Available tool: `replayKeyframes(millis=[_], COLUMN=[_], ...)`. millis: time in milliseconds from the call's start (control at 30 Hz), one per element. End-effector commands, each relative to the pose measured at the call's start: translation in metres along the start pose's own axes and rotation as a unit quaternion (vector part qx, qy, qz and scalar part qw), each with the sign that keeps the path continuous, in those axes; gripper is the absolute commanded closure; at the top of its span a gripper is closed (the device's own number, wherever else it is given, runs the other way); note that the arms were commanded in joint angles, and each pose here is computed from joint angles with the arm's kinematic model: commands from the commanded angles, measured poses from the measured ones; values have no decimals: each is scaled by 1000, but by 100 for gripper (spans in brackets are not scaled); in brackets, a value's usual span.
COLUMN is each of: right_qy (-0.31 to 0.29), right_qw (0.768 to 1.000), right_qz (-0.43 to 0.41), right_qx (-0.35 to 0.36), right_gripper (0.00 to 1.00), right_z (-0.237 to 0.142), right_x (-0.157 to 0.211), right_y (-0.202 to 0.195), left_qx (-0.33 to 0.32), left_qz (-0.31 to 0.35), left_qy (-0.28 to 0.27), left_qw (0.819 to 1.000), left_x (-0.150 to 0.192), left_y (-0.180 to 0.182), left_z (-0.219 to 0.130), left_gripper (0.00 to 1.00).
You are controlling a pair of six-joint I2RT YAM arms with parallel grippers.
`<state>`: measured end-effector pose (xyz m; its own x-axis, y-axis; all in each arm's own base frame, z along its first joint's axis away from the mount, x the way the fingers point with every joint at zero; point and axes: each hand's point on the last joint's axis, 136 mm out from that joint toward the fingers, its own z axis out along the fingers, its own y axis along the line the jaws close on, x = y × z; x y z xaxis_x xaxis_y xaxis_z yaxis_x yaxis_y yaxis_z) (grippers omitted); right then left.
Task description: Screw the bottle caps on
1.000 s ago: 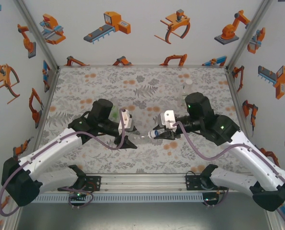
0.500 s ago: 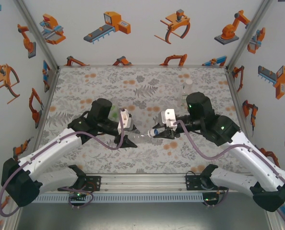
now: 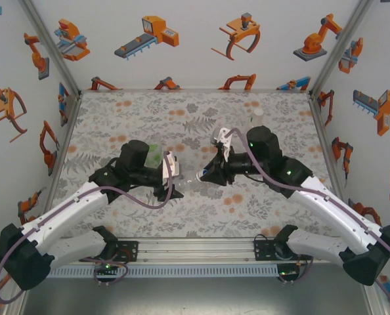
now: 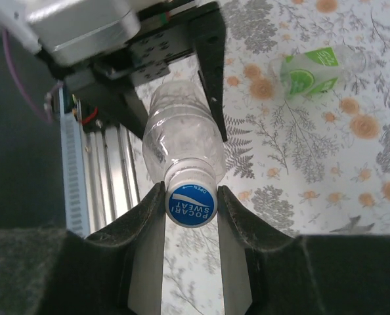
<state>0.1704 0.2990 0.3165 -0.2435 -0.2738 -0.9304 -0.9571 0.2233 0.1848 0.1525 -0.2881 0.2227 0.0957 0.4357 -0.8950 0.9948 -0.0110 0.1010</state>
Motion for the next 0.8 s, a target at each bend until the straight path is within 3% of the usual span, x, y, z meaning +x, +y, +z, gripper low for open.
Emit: replayKeyframes(millis=[0,267,400,567,767], right_qy=[-33,-80,-83,-67,-34], right_qw=[988,927,885,814,800], right_qz=[151,350,431,543,565], right_qx=[25,104,157,196,201], right_gripper=[100,100,100,100,100], right_z=[11,10,4,7,18], right_x=[-7,9,21,47,55], right_y=[-13,-48,-65,-77,-78], left_qx=[-48,-83,-111,-151,-156], left_qz=[63,60,51,37,22], left_qy=[-80,-76,-65,-45,-25], left_qw=[994,992,990,987,987], left_x=[-49,-47,-44,-37,-31], left_y=[17,29,39,54,61], left_z=[-11,-14,-16,-18,-15], left_gripper=[100,100,100,100,100])
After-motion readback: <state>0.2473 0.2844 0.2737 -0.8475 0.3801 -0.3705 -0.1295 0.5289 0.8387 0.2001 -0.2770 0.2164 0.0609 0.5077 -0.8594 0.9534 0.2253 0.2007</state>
